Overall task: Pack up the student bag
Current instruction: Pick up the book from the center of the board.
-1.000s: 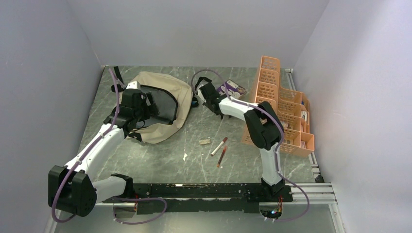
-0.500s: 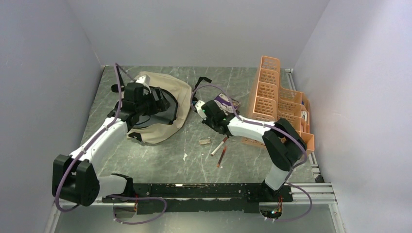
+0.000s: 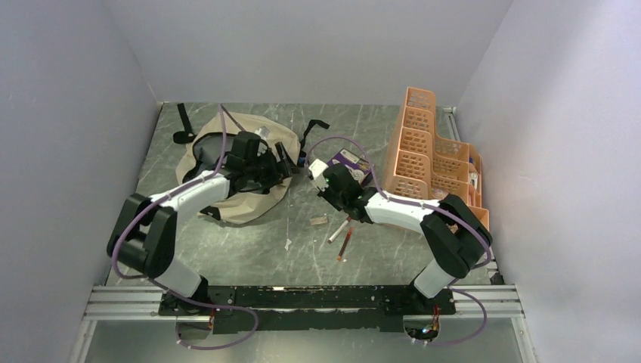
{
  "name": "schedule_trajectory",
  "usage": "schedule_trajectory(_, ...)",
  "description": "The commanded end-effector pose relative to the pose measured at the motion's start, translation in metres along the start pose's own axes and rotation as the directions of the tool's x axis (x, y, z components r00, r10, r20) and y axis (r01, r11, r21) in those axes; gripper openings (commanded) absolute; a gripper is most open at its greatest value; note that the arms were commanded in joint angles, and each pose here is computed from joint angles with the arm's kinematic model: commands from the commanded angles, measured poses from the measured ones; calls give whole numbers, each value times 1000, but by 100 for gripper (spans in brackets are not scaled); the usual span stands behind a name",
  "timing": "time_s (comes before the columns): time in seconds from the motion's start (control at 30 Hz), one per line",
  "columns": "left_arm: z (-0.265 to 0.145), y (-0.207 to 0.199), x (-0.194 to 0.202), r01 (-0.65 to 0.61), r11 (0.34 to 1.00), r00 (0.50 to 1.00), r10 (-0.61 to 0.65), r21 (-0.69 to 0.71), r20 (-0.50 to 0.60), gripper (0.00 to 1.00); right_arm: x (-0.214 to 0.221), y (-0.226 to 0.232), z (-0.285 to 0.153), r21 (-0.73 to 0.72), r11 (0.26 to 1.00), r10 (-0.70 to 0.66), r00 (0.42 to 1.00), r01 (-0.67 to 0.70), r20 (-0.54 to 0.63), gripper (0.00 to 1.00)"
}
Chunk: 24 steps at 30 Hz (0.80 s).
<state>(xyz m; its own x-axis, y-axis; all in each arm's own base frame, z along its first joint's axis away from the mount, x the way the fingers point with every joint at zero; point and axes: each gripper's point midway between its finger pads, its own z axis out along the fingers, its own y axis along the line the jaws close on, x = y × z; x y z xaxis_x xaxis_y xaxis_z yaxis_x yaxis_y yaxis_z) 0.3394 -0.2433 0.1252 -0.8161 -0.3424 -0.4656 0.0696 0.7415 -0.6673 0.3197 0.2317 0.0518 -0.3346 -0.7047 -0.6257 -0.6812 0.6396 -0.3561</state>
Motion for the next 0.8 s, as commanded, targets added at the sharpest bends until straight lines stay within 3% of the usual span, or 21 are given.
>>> schedule_trajectory(0.0,20,-34,-16,70,992,997,-73,103,20,87,-26,0,-8,-16,998,55,990,-53,127,0)
schedule_trajectory(0.53,97,-30,11,81,994,990,-71,74,-120,88,-27,2,-10,-23,998,56,987,-53,148,0)
schedule_trajectory(0.77,110,-45,29,67,987,981,-39,143,-188,84,-27,2,-10,-21,998,56,987,-53,148,0)
